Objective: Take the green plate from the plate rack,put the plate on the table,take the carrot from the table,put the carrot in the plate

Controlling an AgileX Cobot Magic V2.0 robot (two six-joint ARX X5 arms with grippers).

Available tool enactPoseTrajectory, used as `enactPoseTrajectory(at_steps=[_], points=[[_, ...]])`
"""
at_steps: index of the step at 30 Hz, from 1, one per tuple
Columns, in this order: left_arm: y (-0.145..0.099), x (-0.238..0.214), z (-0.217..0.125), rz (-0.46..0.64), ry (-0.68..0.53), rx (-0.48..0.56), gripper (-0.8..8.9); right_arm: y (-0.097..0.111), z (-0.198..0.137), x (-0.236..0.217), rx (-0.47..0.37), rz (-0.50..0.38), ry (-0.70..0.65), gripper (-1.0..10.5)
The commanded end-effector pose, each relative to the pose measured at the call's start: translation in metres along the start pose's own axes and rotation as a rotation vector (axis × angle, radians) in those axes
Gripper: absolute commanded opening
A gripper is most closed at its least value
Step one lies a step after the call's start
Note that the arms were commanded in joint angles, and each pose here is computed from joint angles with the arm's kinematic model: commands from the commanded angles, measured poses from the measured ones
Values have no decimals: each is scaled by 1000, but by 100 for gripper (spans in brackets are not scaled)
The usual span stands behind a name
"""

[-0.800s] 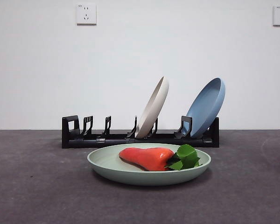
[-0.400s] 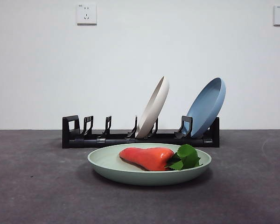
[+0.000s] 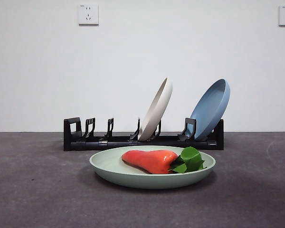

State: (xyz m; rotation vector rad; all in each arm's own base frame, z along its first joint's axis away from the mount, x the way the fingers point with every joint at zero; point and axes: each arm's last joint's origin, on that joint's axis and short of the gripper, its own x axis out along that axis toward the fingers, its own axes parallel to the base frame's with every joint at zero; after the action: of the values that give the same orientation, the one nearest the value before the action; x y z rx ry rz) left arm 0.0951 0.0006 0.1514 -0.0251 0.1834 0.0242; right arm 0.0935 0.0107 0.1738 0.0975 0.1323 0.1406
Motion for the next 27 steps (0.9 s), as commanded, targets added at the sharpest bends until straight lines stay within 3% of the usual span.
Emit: enactPoseTrajectory(at_steps=[1,7,27], points=[[0,1,-4,2,6,-7,-3,-1,-12,2,51,-4,5,1],[0,1,-4,2,6,-7,-3,-3,-25,5,60,-8,53,1],[0,1,-4,2,6,-7,-3,-3,-25,5,76,-9,55,1]])
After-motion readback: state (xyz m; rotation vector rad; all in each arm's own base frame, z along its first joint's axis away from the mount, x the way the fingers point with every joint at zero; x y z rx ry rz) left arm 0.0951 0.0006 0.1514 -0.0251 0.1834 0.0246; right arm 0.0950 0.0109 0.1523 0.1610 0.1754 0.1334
